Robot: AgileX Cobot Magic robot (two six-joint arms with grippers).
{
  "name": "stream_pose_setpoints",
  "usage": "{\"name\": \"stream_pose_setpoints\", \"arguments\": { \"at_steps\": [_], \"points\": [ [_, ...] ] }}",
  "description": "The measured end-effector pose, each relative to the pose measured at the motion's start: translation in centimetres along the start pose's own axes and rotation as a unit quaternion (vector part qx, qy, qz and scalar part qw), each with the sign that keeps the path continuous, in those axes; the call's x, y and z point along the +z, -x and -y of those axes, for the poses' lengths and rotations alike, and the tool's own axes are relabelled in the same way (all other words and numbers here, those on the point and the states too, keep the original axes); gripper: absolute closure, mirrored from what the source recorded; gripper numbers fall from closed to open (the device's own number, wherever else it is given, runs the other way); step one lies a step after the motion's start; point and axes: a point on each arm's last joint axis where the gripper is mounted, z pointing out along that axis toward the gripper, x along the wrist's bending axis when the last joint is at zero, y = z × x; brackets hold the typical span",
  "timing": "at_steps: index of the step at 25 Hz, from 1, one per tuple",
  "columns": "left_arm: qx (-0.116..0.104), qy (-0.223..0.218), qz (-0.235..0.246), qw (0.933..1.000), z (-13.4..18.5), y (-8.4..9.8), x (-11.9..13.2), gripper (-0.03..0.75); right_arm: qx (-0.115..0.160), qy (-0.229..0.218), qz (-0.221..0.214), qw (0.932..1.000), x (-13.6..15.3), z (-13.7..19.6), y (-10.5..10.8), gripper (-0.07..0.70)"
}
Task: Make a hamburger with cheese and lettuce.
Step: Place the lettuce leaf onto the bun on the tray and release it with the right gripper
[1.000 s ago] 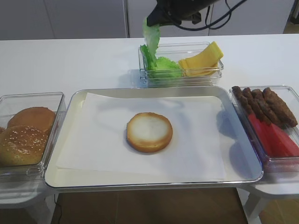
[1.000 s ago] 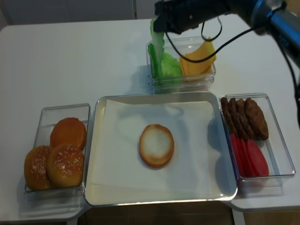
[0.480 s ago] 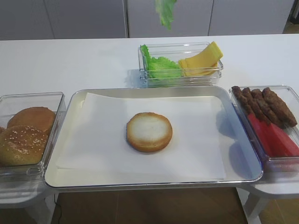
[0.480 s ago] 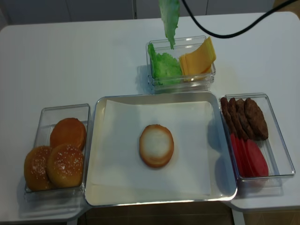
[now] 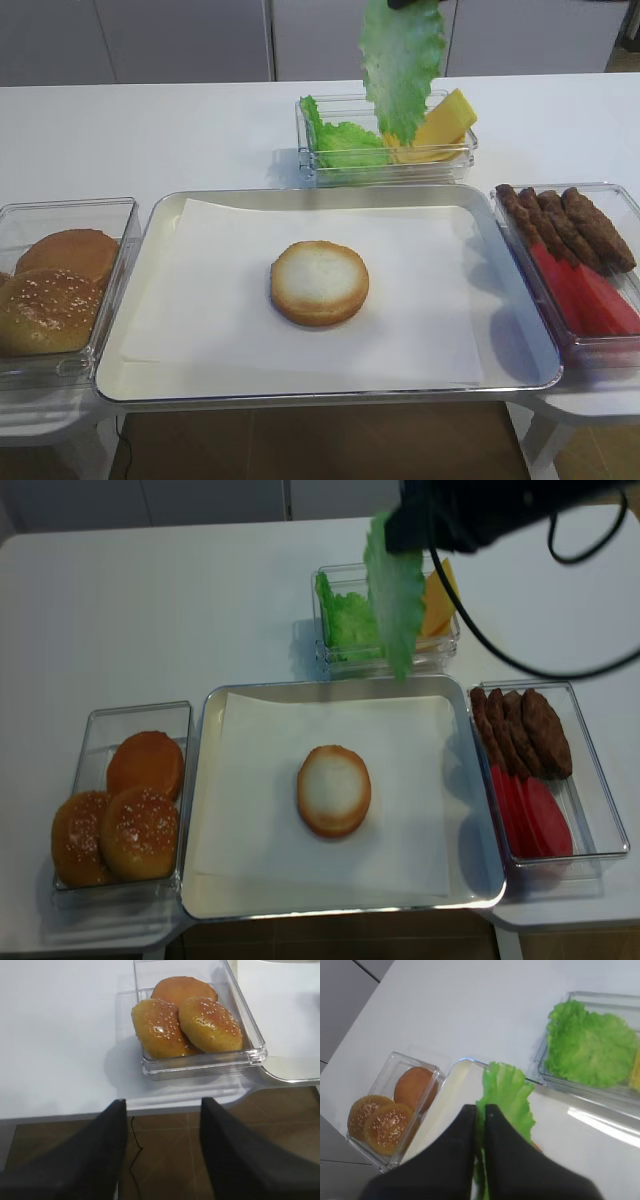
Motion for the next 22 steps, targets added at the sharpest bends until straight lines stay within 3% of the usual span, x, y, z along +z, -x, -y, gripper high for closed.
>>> {"name": "stream_pose_setpoints", "arguments": {
  "at_steps": [6, 9, 12, 16, 22],
  "points": [
    [0.0, 0.0, 0.0, 1.0, 0.0, 0.0, 0.0, 0.357, 0.032, -0.034, 0.022, 0.9987, 1.1, 3.8, 1.6, 0.579],
    [0.0, 0.0, 0.0, 1.0, 0.0, 0.0, 0.0, 0.357, 0.031, -0.053, 0.044, 0.9971, 2.1, 5.3, 2.0, 0.579],
    [0.0, 0.0, 0.0, 1.0, 0.0, 0.0, 0.0, 0.357, 0.013, -0.067, 0.07, 0.9952, 3.3, 6.4, 1.4, 0.579],
    [0.0, 0.0, 0.0, 1.0, 0.0, 0.0, 0.0, 0.357, -0.021, -0.053, 0.1, 0.9934, 4.3, 6.7, 0.2, 0.579],
    [0.0, 0.0, 0.0, 1.0, 0.0, 0.0, 0.0, 0.357, -0.043, -0.047, 0.125, 0.9902, 5.9, 6.9, -0.2, 0.579]
  ]
}}
